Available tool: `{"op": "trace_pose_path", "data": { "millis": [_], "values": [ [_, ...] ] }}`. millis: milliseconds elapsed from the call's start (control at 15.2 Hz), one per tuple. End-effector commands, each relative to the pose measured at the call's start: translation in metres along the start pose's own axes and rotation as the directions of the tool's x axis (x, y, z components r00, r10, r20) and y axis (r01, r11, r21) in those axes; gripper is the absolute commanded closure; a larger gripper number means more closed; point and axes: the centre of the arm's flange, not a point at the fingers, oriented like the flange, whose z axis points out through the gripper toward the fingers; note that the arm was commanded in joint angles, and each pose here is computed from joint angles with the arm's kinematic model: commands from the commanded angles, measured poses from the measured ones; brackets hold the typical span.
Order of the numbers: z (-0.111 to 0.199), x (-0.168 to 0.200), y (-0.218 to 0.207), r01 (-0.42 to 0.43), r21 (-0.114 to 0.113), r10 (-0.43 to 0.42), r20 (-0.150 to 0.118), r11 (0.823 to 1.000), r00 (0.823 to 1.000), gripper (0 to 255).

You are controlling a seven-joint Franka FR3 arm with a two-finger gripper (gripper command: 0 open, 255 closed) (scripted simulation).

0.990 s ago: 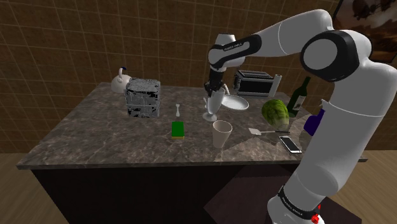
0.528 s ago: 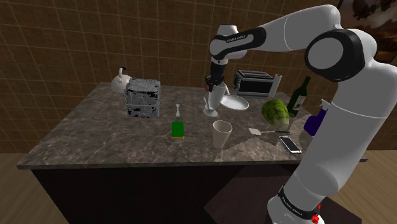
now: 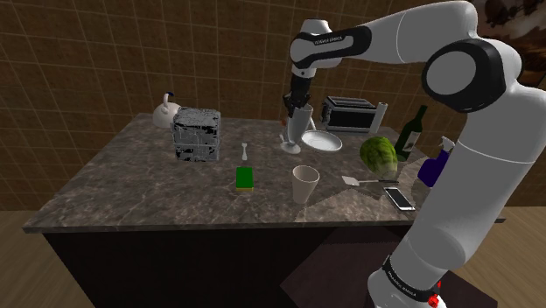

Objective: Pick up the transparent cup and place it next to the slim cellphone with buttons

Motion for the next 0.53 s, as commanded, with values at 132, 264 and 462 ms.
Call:
{"op": "trace_pose_path", "data": {
  "millis": [132, 264, 462],
  "values": [
    [-0.023, 0.002, 0.001, 0.0, 0.0, 0.0, -0.001, 1.0, 1.0, 255],
    [-0.034, 0.003, 0.001, 0.0, 0.0, 0.0, -0.001, 1.0, 1.0, 255],
    [-0.049, 0.004, 0.001, 0.0, 0.0, 0.0, -0.001, 1.0, 1.0, 255]
  ]
}}
